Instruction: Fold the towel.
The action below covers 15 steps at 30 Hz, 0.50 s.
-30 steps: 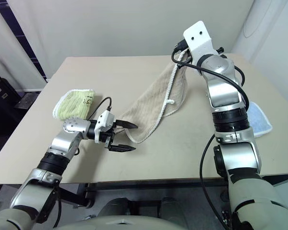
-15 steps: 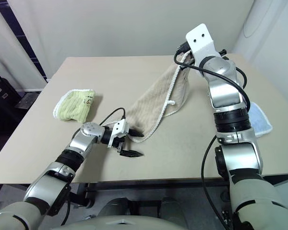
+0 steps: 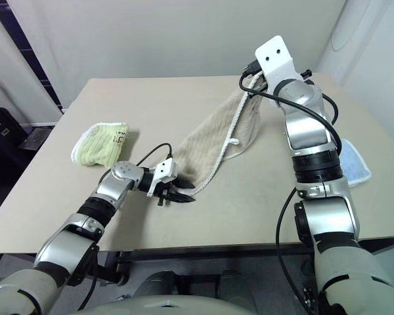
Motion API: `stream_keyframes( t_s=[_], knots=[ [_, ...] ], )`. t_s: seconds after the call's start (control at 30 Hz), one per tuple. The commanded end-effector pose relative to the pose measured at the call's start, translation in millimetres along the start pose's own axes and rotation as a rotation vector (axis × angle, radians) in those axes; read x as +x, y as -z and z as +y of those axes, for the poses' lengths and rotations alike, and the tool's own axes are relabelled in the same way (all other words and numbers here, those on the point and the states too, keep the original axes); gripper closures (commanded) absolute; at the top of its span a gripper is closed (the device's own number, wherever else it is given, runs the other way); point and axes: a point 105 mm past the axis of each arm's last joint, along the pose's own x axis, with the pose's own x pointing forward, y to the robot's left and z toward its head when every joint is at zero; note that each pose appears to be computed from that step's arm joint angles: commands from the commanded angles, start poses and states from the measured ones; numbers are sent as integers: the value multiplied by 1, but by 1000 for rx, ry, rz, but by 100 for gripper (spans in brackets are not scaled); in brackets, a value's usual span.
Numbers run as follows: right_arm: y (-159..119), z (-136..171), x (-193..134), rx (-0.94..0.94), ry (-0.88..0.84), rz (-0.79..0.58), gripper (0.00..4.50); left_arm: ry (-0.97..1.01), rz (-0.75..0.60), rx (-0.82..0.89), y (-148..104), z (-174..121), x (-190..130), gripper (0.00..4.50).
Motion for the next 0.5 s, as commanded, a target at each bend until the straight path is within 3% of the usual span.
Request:
stream_keyframes(
  t_s=[0.03,0.1,0.27,0.37,0.5],
  knots=[
    [-12,-10,-3,-27,40,-42,450,26,97,-6,18,-5,-1,383],
    [-12,-10,-3,-39,41,-43,450,18,108,-5,20,-5,0,446],
    [-10,-8,-2,-54,37,-40,450,24,124,19,24,-7,0,446],
    [-7,-7,-2,-54,32,-31,450,-17,24,-11,6,2,-4,446],
    [2,-12,-4,-61,47,-11,450,-103,-173,-42,-39,23,-34,446]
  ],
)
